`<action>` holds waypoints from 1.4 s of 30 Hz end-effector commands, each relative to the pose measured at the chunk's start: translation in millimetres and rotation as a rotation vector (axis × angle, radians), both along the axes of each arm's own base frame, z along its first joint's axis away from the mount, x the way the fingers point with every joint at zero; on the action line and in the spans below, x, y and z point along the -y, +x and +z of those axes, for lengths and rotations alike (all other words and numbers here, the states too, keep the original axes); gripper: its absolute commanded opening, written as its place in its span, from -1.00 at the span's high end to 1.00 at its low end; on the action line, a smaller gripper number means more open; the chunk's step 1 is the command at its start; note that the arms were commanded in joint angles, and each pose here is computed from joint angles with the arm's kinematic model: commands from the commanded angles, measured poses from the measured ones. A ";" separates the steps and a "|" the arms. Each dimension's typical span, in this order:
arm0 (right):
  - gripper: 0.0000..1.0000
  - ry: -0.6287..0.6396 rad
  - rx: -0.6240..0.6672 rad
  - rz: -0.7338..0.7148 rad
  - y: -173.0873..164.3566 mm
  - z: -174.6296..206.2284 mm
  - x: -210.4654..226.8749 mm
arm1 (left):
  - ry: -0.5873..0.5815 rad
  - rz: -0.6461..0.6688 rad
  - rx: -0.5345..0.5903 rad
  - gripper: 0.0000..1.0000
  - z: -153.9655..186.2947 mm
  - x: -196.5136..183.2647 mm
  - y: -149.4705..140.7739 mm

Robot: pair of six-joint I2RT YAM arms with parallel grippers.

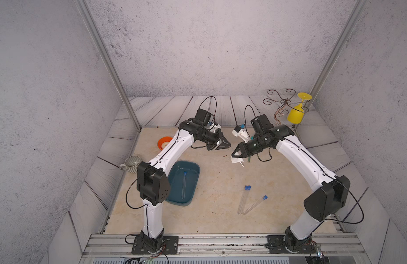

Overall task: Wipe the exteriors of test tubes
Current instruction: Wipe the dirt from the test tube.

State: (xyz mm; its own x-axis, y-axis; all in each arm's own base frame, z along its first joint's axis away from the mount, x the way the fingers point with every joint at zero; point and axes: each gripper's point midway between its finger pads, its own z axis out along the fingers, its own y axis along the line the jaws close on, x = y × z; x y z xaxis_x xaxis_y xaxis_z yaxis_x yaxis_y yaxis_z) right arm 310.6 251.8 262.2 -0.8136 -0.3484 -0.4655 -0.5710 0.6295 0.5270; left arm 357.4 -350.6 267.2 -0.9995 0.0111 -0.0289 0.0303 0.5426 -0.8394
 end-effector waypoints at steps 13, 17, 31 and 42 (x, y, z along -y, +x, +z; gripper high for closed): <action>0.65 0.097 -0.022 -0.158 34.5 19.5 34.9 | 0.011 -0.018 0.016 1.00 5.9 -4.5 -1.9; 0.70 0.060 -0.115 -0.167 50.1 -10.2 30.3 | 0.004 -0.016 0.023 1.00 10.5 -3.9 -2.6; 0.71 0.157 -0.203 -0.113 31.2 -2.6 -4.6 | 0.033 0.004 0.028 1.00 1.9 -4.7 4.5; 0.71 0.259 -0.268 -0.177 25.7 10.7 3.7 | 0.055 0.013 0.045 1.00 2.2 -12.0 6.1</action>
State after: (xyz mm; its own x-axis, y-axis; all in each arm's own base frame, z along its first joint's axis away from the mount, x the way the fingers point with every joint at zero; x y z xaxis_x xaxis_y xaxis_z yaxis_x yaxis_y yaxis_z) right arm 342.4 254.5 241.2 -0.9582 -0.1418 -0.2484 -0.2836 0.5843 0.7604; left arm 357.9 -344.0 266.1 -0.9991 0.0028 -0.0424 0.0362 0.5808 -0.8132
